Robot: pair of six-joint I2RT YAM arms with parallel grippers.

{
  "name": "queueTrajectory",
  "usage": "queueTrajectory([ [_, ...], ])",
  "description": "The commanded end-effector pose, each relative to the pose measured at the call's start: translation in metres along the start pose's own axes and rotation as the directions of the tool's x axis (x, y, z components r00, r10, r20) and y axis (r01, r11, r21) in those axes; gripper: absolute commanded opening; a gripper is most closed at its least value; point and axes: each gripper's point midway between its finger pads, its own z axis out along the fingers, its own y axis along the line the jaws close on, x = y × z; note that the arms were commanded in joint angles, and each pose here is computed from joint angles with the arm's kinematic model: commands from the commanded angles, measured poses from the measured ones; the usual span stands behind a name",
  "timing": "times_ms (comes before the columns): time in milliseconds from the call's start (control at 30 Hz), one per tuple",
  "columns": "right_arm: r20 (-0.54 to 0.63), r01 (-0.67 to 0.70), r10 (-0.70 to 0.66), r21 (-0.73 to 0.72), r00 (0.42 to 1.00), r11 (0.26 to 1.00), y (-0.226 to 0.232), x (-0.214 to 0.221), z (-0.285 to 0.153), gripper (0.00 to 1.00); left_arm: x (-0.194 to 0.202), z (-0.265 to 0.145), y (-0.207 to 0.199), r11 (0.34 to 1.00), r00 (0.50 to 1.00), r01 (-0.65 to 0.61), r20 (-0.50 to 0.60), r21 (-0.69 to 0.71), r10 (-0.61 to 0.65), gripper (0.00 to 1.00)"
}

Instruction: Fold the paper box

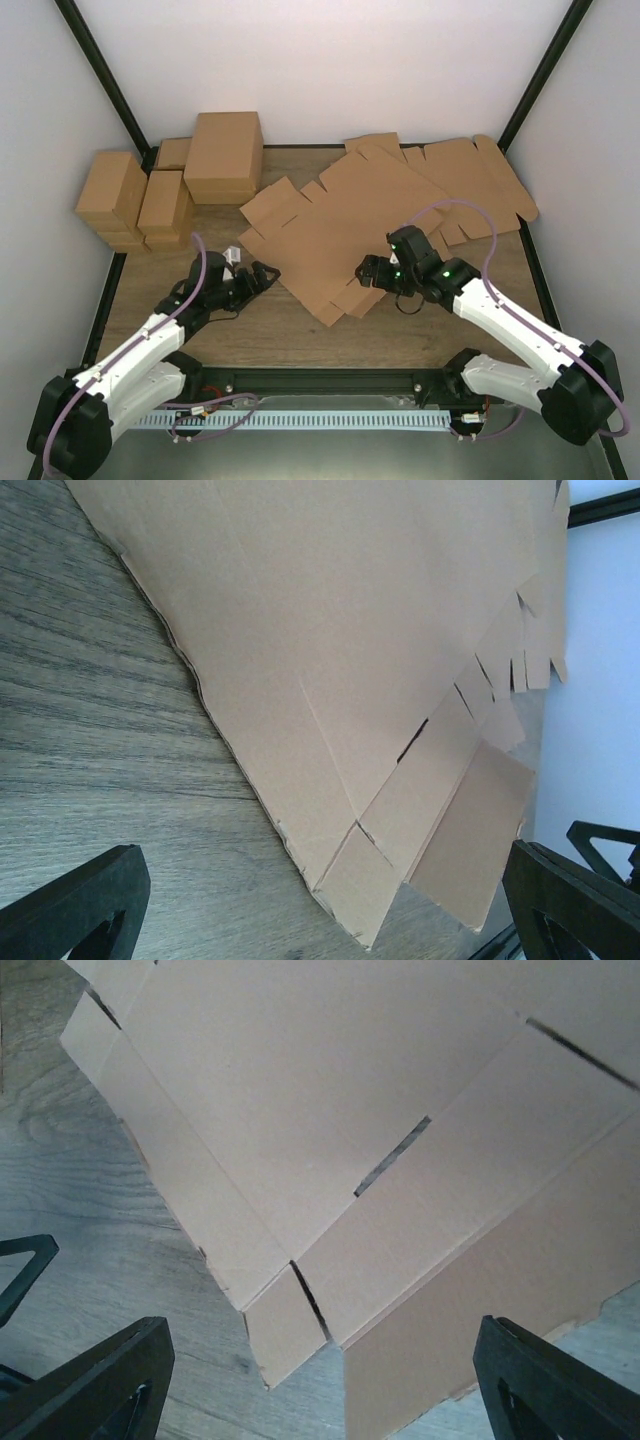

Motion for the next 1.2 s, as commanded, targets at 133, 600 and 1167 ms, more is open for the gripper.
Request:
queueTrajectory([
  [133,-0.165,-0.17,0.173,0.032,0.971,0.985,-0.006,0.032,0.012,0.83,-0.014,-0.01,-0.014,0.997,0.996,-0.081,0.039,-0.018,0.082,1.0],
  [600,-0.169,-0.319,0.342,0.146,0.925,0.936,-0.035,0.054,0.023,0.79,-0.006,-0.009,-0.015,0.996,0.996,-0.087,0.013,0.015,0.086,1.0],
  [1167,-0.279,-0.527,0.49,-0.071,0.826,0.847,0.017,0.049,0.026,0.14,0.012,0.005,-0.001,0.995,0.998,0.053,-0.035,0.081,-0.05,1.0],
])
